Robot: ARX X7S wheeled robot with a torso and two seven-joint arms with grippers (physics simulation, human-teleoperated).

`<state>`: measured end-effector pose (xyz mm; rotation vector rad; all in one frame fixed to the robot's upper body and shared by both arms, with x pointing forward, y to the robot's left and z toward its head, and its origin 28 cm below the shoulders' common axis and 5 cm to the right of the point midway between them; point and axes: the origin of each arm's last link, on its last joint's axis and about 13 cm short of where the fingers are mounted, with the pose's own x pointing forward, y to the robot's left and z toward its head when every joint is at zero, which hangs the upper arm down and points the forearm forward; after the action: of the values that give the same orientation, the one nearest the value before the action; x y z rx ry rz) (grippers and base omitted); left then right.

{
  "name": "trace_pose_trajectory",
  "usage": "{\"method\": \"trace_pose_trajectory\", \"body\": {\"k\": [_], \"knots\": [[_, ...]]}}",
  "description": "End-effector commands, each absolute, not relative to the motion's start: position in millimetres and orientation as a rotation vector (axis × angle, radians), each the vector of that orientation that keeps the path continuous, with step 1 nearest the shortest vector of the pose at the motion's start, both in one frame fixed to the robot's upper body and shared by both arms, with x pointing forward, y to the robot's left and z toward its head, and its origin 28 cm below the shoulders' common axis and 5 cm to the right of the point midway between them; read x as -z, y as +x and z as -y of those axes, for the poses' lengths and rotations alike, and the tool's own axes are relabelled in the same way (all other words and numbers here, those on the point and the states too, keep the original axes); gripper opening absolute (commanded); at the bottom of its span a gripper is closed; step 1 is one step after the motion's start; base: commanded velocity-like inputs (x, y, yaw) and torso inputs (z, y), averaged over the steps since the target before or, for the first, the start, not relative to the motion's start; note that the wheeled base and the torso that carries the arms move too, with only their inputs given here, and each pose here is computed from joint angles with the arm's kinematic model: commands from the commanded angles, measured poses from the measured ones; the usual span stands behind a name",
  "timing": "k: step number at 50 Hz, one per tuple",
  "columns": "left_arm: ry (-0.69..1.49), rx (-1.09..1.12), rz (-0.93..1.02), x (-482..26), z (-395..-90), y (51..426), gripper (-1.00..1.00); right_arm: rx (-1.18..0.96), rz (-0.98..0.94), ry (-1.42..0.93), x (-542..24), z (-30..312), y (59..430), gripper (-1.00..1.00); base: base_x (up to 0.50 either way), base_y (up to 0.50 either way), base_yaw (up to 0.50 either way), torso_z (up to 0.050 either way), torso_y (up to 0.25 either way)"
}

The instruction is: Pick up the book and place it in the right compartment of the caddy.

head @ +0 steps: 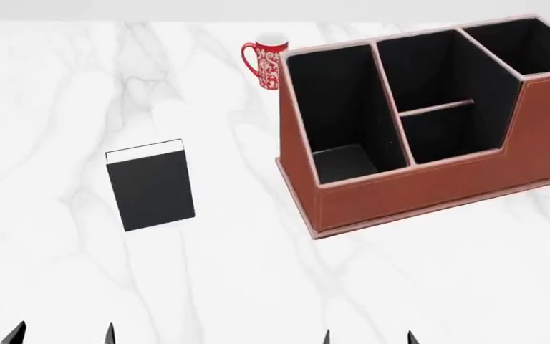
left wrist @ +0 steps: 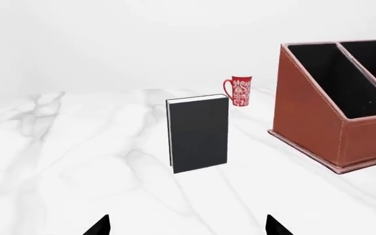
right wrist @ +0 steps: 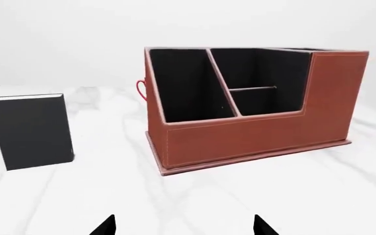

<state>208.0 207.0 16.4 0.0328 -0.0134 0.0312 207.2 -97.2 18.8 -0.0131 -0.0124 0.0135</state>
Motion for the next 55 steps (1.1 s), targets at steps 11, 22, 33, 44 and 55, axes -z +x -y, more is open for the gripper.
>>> {"method": "trace_pose_trajectory", "body": {"k": [11, 22, 33, 44, 55], "knots": [[0.132, -0.675, 0.077, -68.5, -302.8, 131.7, 1.00, 0.004, 0.035, -0.036, -41.0, 98.3, 212.2, 1.00, 0.00, 0.00, 0.00, 0.000, 0.000], [0.103, -0.947, 0.083, -78.8, -342.1, 60.4, 1.00, -0.009, 0.042, -0.039, -47.9, 95.4, 213.0, 1.00, 0.00, 0.00, 0.00, 0.000, 0.000], [0.120, -0.991, 0.078, -76.7, -345.3, 53.1, 1.00, -0.012, 0.034, -0.030, -56.5, 94.3, 215.0, 1.00, 0.00, 0.00, 0.00, 0.000, 0.000], [0.121, -0.991, 0.077, -77.1, -345.3, 51.0, 1.00, -0.065, 0.077, -0.027, -194.3, 86.6, 262.5, 1.00, 0.00, 0.00, 0.00, 0.000, 0.000], [0.107, -0.978, 0.081, -78.5, -345.1, 51.1, 1.00, -0.075, 0.091, -0.056, -274.9, 73.6, 294.0, 1.00, 0.00, 0.00, 0.00, 0.000, 0.000]]}}
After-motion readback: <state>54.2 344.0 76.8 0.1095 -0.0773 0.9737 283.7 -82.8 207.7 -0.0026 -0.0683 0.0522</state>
